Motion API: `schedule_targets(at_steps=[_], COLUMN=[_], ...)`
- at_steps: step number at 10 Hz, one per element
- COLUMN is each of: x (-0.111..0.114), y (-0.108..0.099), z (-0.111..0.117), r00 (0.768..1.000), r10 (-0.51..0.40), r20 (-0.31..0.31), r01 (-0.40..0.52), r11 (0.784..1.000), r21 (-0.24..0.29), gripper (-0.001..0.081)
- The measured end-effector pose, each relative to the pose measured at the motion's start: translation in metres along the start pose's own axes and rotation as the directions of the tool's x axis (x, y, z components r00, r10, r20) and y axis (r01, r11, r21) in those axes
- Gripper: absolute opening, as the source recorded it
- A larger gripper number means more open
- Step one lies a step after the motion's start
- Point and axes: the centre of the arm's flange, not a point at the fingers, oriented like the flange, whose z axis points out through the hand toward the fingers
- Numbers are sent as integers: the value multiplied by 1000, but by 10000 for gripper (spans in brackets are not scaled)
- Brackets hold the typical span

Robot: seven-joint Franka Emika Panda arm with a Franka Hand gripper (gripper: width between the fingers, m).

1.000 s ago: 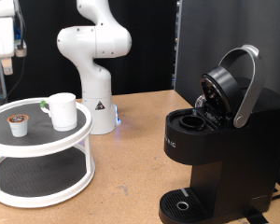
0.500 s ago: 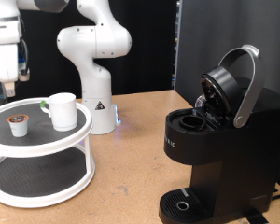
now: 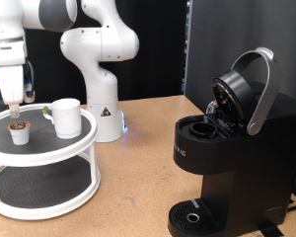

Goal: Make a cup of coffee with the keurig machine

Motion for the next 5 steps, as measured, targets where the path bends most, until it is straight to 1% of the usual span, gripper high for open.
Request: schedule_targets(at_steps=[3,5], x=[3,5], y=[-6,-9], z=[19,28], r00=[1000,1000], r10=[-7,-11], r20=[1,-2], r01=[7,11], r11=[1000,1000], r21=[-4,-6], gripper=[807,807])
